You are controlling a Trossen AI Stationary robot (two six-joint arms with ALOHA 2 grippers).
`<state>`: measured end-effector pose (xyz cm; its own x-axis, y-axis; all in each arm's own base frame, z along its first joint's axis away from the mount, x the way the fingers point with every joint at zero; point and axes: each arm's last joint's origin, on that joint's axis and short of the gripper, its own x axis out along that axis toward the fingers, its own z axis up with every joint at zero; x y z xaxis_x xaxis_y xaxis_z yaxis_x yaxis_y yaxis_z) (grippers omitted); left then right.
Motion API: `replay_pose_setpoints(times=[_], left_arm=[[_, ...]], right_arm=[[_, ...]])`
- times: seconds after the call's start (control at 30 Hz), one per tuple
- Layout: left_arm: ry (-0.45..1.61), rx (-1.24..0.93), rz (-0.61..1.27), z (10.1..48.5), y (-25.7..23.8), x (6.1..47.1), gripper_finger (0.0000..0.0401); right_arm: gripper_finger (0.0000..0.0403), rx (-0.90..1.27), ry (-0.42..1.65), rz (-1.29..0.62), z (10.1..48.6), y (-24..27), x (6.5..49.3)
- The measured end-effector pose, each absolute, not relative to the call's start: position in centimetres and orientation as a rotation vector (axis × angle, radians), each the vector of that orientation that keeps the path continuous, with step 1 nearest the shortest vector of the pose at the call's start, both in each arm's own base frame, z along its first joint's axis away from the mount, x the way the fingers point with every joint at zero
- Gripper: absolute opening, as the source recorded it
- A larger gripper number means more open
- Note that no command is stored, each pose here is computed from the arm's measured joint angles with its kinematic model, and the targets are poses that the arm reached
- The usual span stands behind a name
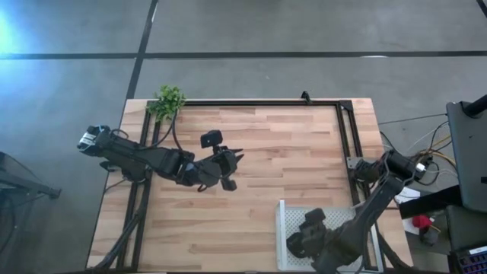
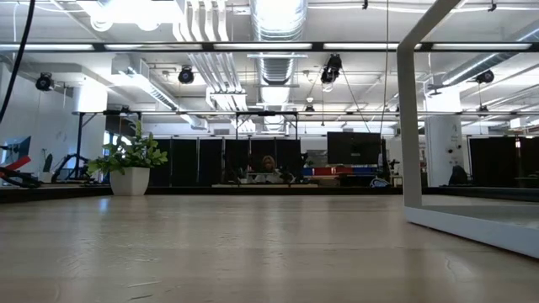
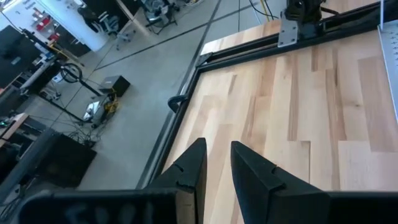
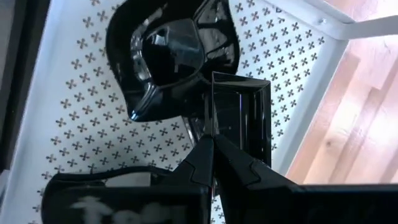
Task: Pick & Place Mini shaped plates
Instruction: Stack the square plate into the top square plate on the shelf
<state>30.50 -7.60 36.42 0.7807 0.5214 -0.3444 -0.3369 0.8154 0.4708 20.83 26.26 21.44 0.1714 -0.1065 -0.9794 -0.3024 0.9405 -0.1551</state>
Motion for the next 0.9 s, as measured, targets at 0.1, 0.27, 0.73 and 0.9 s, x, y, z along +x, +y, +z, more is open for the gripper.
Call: replay_pose_setpoints(times=[0.1,0.27,0.73,0.9], left_arm=[[0.484,0.402,0.478,36.4,-7.6,30.5,0.0073],[0.484,0.402,0.478,36.4,-7.6,30.5,0.0073],[0.484,0.402,0.478,36.4,-7.6,30.5,0.0073],[0.483,0.402,0.478,36.5,-7.6,30.5,0.0073]], right_arm=[[0.0008,-0.362,1.42,0.151,21.1,26.4,20.7],[0.0008,-0.388,1.431,0.166,20.9,26.2,20.5],[0.0008,-0.471,1.474,0.182,19.7,25.5,20.0],[0.0008,-0.502,1.488,0.191,19.4,25.3,19.8]])
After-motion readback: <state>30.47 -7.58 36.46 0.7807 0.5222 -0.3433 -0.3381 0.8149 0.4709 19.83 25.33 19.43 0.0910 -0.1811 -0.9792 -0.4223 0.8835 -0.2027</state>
